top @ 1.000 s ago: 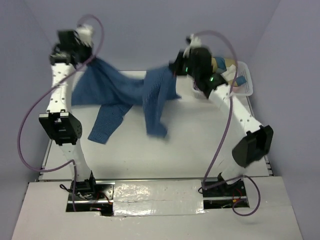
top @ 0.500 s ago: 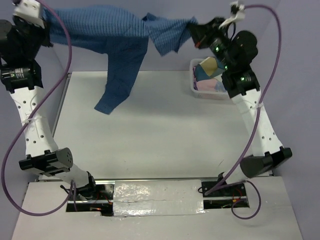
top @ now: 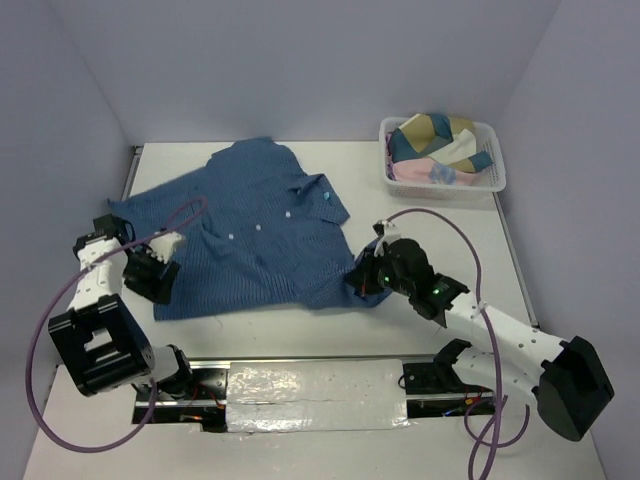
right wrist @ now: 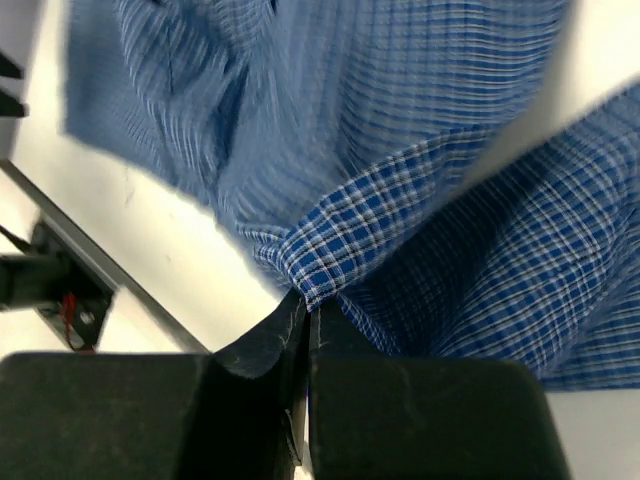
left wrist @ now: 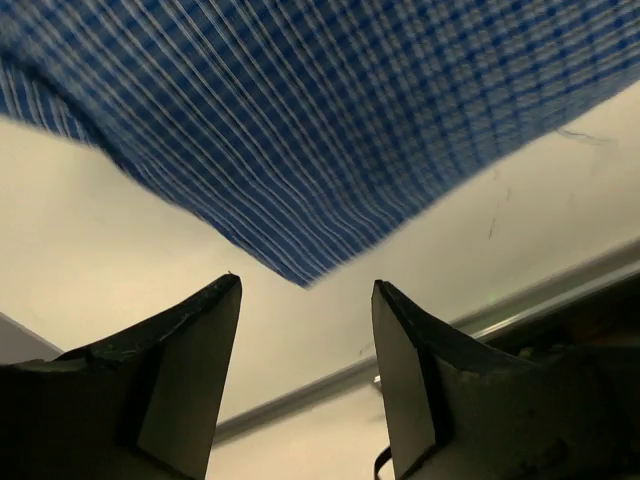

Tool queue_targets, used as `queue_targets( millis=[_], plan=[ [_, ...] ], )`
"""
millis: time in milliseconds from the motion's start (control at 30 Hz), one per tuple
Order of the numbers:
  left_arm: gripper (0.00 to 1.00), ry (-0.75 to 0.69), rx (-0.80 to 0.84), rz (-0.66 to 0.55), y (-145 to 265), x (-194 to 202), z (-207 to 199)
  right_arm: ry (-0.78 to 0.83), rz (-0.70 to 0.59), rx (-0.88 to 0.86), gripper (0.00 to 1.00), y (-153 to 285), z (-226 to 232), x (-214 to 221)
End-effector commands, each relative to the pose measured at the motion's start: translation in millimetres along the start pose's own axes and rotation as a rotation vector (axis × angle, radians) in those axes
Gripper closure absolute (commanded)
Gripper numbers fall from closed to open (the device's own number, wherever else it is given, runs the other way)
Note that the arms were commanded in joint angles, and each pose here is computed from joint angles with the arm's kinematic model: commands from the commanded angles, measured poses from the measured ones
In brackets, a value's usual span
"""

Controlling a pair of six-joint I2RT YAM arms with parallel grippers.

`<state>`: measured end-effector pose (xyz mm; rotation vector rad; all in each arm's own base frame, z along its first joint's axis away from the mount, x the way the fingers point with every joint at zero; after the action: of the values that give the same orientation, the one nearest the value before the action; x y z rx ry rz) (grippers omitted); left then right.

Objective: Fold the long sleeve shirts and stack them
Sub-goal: Flatten the shirt out

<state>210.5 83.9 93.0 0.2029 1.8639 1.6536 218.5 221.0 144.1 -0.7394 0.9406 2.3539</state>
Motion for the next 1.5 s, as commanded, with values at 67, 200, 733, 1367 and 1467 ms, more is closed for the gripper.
queue_targets(
  millis=[67, 200, 733, 1367, 1467],
  plan=[
    [0.32, -0.226, -0.16, 0.081, 16, 22, 17, -0.082, 0.011, -0.001, 1.0, -13, -9, 22],
    [0.32, -0.374, -0.13, -0.057, 28, -9, 1, -0.064, 0.0, -0.014, 1.0, -21, -2, 12],
    [0.23, 0.269, -0.365, -0.159, 5, -63, 151, -0.034, 0.163, 0.213, 0.77, 8, -47, 50],
    [0.37, 0.363, -0.446, -0.011, -103, -71, 244, 0.184, 0.144, 0.295, 0.01, -239, 6, -137],
    [0.61, 0.28, -0.428, -0.039, -116, -106, 243, 0.042, 0.104, 0.285, 0.02, -265, -5, -151]
  ],
)
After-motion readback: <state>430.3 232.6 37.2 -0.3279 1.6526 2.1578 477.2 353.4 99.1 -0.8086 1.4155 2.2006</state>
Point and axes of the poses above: each gripper's point midway between its finger pads, its own y axis back along the fingers, its own z axis along the line the jaws close on, x = y × z, the point moved 1 cm from there along y, back along the fingers, and after that the axes turned 7 degrees about -y, right-handed, at the moved point
